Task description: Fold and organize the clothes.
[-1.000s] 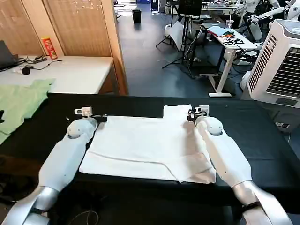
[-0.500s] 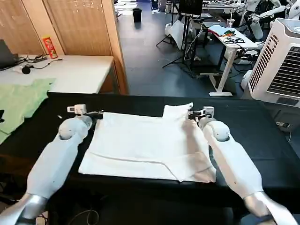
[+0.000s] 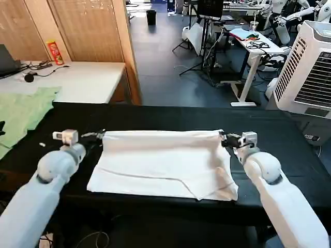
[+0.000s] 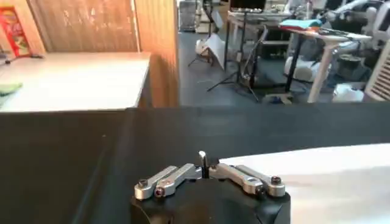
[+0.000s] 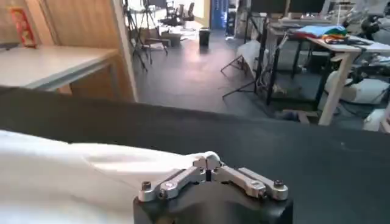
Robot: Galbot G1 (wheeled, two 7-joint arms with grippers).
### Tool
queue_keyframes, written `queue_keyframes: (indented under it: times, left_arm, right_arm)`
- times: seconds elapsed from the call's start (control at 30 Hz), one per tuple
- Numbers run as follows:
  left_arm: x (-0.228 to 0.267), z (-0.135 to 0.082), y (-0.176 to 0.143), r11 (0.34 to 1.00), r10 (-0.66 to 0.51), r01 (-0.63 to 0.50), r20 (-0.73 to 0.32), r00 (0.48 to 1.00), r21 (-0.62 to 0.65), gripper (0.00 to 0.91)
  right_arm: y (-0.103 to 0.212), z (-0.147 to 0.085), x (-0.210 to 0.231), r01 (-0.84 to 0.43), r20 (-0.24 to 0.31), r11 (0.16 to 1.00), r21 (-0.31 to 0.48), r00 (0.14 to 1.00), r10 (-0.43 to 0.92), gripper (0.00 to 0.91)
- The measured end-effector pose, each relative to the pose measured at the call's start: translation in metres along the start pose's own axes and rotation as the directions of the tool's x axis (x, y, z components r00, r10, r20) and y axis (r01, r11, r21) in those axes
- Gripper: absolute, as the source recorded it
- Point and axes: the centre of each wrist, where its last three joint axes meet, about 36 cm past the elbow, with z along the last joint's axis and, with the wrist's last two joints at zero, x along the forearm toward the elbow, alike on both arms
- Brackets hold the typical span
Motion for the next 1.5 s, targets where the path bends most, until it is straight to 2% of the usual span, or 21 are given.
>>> queue_keyframes:
  times: [0.07,0.37,0.6,0.63,0.67,0.7,0.73,0.77,0.97,1.13,1.33,1.5]
  left_arm:
    - [0.008,0.004,-0.001,1.000,-0.001,0.001,-0.004,1.000,-0.007,0.107]
    - [0.039,0.024,-0.009,0.999,-0.012,0.011,-0.022,1.000,-0.038,0.107]
    - [0.053,0.050,-0.015,0.999,-0.027,0.024,-0.062,0.998,-0.043,0.107]
    - [0.054,0.053,-0.015,0.999,-0.029,0.026,-0.069,0.997,-0.043,0.117]
    - [0.055,0.056,-0.016,0.999,-0.031,0.028,-0.076,0.997,-0.044,0.302]
    - [0.055,0.058,-0.016,0.999,-0.032,0.029,-0.081,0.996,-0.043,0.878]
    - [0.056,0.061,-0.016,0.999,-0.030,0.027,-0.088,0.996,-0.041,0.878]
    - [0.056,0.063,-0.016,0.999,-0.029,0.025,-0.094,0.995,-0.039,0.878]
    - [0.062,0.068,-0.021,0.999,-0.030,0.026,-0.109,0.994,-0.041,0.878]
    - [0.071,0.061,-0.025,0.999,-0.020,0.017,-0.097,0.995,-0.029,0.878]
    - [0.060,0.051,-0.027,0.999,-0.022,0.023,-0.035,0.999,0.025,0.878]
    - [0.030,0.047,-0.023,0.994,-0.026,0.026,-0.008,1.000,0.104,0.878]
  right_arm:
    - [0.002,0.005,0.009,0.007,-0.026,1.000,0.000,1.000,-0.007,0.000]
    - [0.010,0.027,0.038,0.022,-0.060,1.000,-0.001,0.998,-0.022,0.000]
    - [0.020,0.043,0.046,0.041,-0.091,0.999,0.007,0.995,-0.040,0.000]
    - [0.021,0.045,0.047,0.042,-0.095,0.999,0.009,0.995,-0.041,0.000]
    - [0.022,0.046,0.048,0.043,-0.099,0.999,0.009,0.994,-0.042,0.010]
    - [0.022,0.047,0.050,0.045,-0.101,0.999,0.010,0.994,-0.043,0.088]
    - [0.022,0.048,0.051,0.044,-0.101,0.999,0.009,0.994,-0.043,0.205]
    - [0.023,0.048,0.053,0.044,-0.100,0.999,0.009,0.994,-0.043,0.878]
    - [0.021,0.043,0.068,0.052,-0.079,0.999,-0.009,0.995,-0.053,0.878]
    - [0.015,0.028,0.076,0.027,-0.024,0.999,-0.027,0.999,-0.027,0.878]
    - [0.011,0.027,0.045,-0.063,0.015,0.997,-0.047,0.998,0.063,0.878]
    - [0.013,0.032,0.006,-0.073,0.055,0.993,-0.094,0.995,0.078,0.878]
